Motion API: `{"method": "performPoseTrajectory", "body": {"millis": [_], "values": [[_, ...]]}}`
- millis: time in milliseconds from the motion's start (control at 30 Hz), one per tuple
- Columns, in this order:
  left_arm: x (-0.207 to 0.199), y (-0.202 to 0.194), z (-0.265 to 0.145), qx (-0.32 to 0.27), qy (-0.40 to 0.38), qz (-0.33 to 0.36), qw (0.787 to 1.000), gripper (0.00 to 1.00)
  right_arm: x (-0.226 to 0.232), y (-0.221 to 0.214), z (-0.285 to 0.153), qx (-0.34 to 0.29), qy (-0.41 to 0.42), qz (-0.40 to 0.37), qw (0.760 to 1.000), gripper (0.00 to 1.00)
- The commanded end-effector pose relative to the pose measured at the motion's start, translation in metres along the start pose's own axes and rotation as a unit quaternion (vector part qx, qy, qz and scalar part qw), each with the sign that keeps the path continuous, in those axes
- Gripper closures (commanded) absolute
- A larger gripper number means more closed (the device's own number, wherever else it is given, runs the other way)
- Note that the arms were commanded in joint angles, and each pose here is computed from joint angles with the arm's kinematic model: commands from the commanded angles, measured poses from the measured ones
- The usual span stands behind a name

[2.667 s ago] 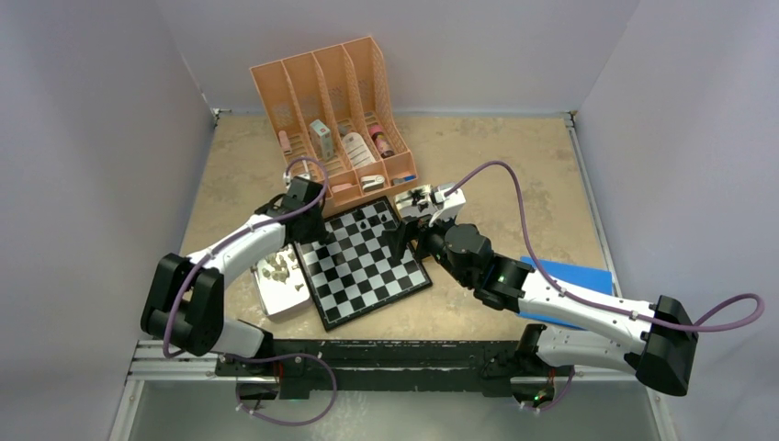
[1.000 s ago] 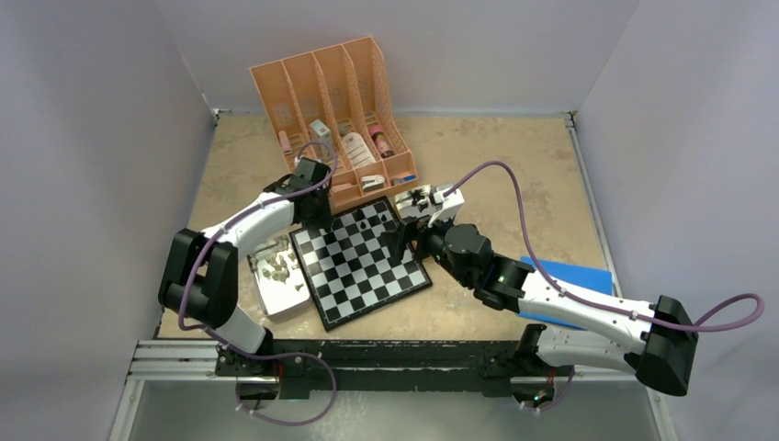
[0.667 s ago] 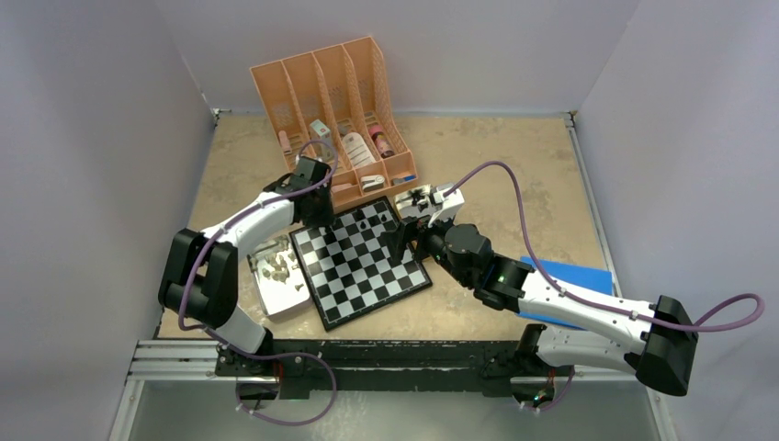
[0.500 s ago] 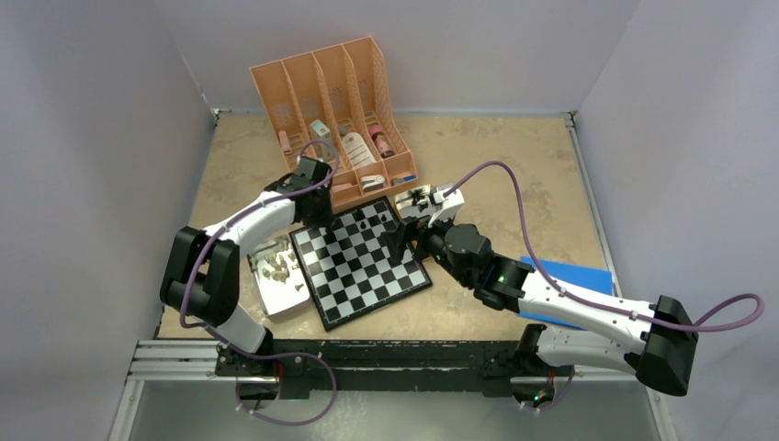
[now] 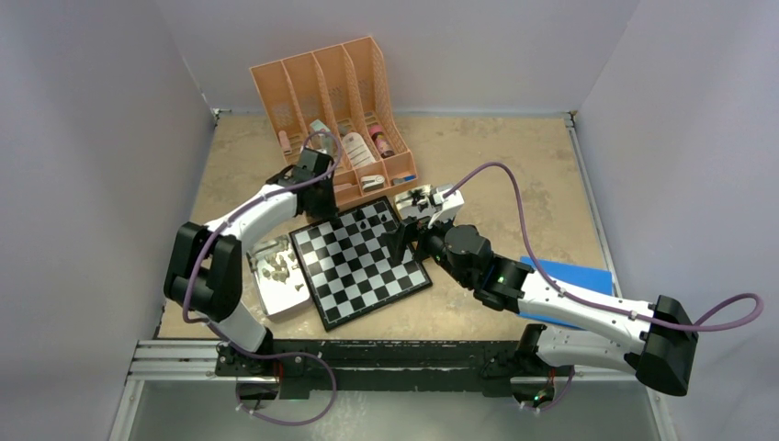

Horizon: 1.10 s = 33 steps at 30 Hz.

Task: Set up the chess pieces on the board
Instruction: Move the chess piece to the chessboard.

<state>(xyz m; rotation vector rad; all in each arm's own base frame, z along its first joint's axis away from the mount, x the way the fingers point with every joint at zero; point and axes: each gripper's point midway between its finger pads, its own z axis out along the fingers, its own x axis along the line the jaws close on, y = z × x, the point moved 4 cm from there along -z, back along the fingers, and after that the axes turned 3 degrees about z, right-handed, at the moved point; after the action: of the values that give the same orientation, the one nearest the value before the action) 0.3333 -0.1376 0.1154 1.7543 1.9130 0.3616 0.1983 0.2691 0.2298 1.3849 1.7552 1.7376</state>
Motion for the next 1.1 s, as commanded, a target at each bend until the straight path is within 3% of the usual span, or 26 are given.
{"method": "performPoseTrajectory", "body": {"millis": [0,433,1067], "values": [[-0.011,0.023,0.001,-0.027,-0.02,0.014,0.999,0.87,0.007,0.012,0.002,-0.024,0.014,0.004,1.0,0.01],[-0.037,0.02,0.015,-0.016,-0.033,0.039,0.999,0.87,0.003,0.012,0.003,-0.026,0.002,0.0,1.0,0.01],[-0.041,0.012,0.024,-0.006,-0.014,0.046,0.999,0.85,0.002,0.012,0.001,-0.027,0.002,0.001,1.0,0.01]]}}
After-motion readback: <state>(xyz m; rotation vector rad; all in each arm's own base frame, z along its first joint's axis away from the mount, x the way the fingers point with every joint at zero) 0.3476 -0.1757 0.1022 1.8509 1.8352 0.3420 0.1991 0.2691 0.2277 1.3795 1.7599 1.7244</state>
